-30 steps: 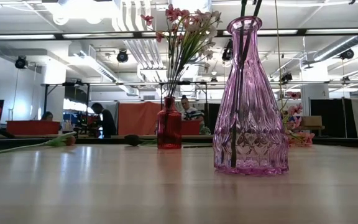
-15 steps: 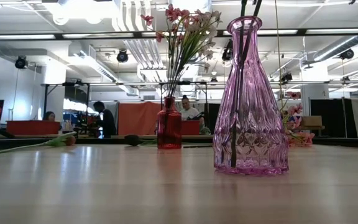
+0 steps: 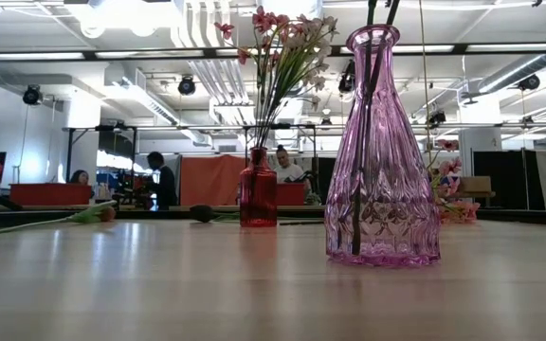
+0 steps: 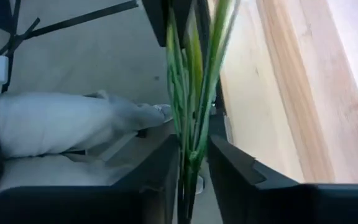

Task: Sort flowers into vase by color
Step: Put the white flowers into the red vase

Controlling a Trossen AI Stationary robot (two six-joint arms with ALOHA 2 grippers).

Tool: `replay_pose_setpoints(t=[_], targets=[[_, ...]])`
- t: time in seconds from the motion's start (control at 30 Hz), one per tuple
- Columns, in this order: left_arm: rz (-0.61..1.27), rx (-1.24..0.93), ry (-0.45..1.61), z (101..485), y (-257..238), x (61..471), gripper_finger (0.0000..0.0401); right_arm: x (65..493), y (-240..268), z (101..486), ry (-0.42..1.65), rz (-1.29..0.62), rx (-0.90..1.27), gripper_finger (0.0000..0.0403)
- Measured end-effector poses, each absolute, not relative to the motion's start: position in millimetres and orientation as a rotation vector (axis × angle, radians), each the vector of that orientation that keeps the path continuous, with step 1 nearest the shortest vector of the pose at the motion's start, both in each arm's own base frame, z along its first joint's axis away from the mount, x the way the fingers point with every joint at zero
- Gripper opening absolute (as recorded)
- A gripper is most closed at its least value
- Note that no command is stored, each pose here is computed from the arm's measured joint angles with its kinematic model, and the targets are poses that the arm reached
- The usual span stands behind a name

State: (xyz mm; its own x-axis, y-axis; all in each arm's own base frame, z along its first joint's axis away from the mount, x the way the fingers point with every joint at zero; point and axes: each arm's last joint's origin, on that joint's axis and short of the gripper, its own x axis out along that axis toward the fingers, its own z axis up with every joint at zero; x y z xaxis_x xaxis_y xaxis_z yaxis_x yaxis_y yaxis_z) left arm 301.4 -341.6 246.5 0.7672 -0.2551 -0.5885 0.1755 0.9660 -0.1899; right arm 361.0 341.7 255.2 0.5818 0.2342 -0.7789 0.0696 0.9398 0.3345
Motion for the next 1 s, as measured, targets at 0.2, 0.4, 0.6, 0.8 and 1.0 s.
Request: replay_pose_setpoints(t=[0.2,0.4,0.6,0.8,1.0], targets=[[-0.234,-0.113,0.647,247.3,-340.9,302.2,0.0024,360.7,341.7,254.9,0.953,0.115,0.321,0.0019],[-0.355,-0.043,0.655,268.7,-332.5,296.8,0.0095,358.0,342.4,254.1,0.965,0.125,0.285,0.0015],[-0.349,0.164,0.663,311.7,-300.2,272.8,0.0173,340.3,332.9,276.6,1.026,0.136,0.255,0.0013],[-0.115,0.381,0.5,372.3,-250.0,240.2,0.0207,311.9,297.0,361.2,0.845,0.192,0.229,0.0013],[-0.162,0.548,0.328,397.1,-199.3,224.0,0.0211,293.6,211.2,445.2,0.536,0.017,0.042,0.0013]])
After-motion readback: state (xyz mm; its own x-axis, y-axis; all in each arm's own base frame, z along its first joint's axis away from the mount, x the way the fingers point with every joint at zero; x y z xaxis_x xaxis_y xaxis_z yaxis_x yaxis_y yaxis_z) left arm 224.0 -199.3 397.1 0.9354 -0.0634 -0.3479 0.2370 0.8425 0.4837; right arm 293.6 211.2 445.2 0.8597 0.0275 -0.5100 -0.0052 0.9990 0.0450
